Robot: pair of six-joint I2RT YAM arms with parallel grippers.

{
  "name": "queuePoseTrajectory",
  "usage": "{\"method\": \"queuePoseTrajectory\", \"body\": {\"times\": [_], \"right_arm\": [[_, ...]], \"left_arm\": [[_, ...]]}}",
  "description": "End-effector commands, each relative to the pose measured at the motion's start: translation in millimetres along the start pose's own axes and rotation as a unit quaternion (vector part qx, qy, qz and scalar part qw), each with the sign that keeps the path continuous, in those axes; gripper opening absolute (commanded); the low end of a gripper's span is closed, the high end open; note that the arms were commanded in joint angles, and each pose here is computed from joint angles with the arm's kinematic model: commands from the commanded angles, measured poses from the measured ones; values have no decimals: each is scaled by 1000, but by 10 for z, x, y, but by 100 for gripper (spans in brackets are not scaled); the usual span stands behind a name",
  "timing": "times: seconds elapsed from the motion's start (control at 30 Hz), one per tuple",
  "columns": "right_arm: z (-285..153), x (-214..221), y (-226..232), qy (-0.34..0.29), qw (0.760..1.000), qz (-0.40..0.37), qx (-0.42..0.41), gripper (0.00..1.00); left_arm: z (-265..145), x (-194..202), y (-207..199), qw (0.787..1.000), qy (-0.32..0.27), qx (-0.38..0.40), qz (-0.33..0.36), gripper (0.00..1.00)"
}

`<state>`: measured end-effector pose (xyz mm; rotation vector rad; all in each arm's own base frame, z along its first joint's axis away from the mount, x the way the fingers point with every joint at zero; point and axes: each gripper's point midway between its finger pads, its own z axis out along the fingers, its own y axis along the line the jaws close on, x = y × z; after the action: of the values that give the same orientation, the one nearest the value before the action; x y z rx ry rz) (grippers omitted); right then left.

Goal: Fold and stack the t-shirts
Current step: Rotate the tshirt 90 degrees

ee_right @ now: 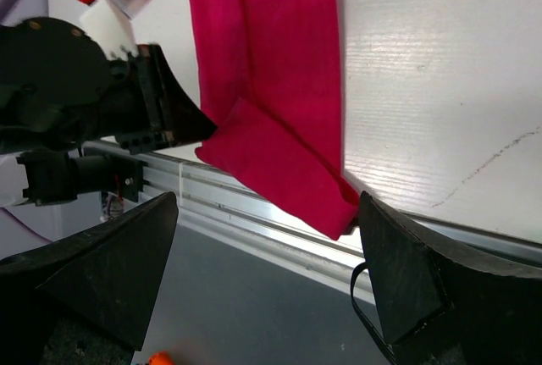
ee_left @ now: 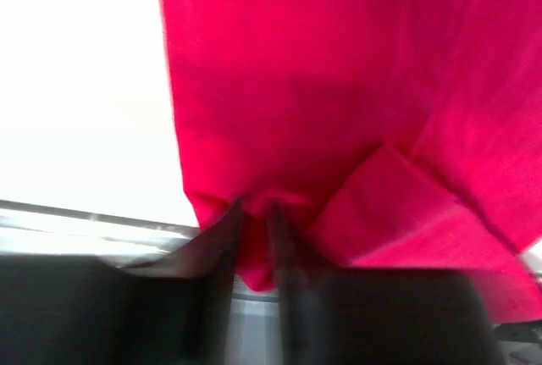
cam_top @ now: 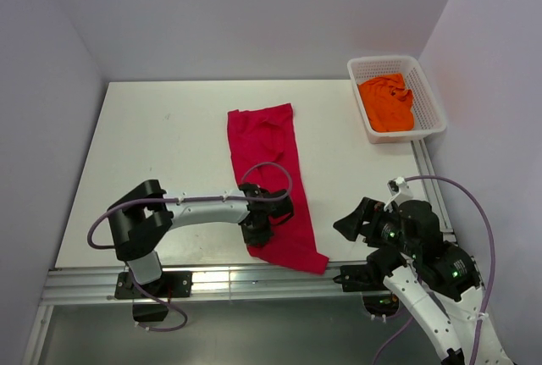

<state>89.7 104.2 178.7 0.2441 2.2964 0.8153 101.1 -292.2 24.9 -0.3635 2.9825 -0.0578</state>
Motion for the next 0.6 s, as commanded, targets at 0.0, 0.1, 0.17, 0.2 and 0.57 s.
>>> {"method": "queuePoseTrajectory", "body": {"times": [0.0, 0.1, 0.17, 0.2, 0.57], "right_arm": [[40, -16, 57, -4, 1000, 3, -17, 94], [47, -9, 70, 0, 1000, 3, -20, 94], [49, -10, 66, 1, 1000, 2, -18, 94], [48, -14, 66, 1, 1000, 1, -17, 94], [37, -50, 60, -2, 1000, -4, -9, 94]], "left_arm": [[-364, -266, -97, 998, -55, 14, -9, 34], [-627, -425, -273, 996, -79, 45, -9, 59], [-747, -489, -402, 994, -76, 77, -7, 61], [-822, -534, -535, 991, -76, 111, -10, 60], [-597, -331, -979, 977, 12, 197, 75, 42]]}}
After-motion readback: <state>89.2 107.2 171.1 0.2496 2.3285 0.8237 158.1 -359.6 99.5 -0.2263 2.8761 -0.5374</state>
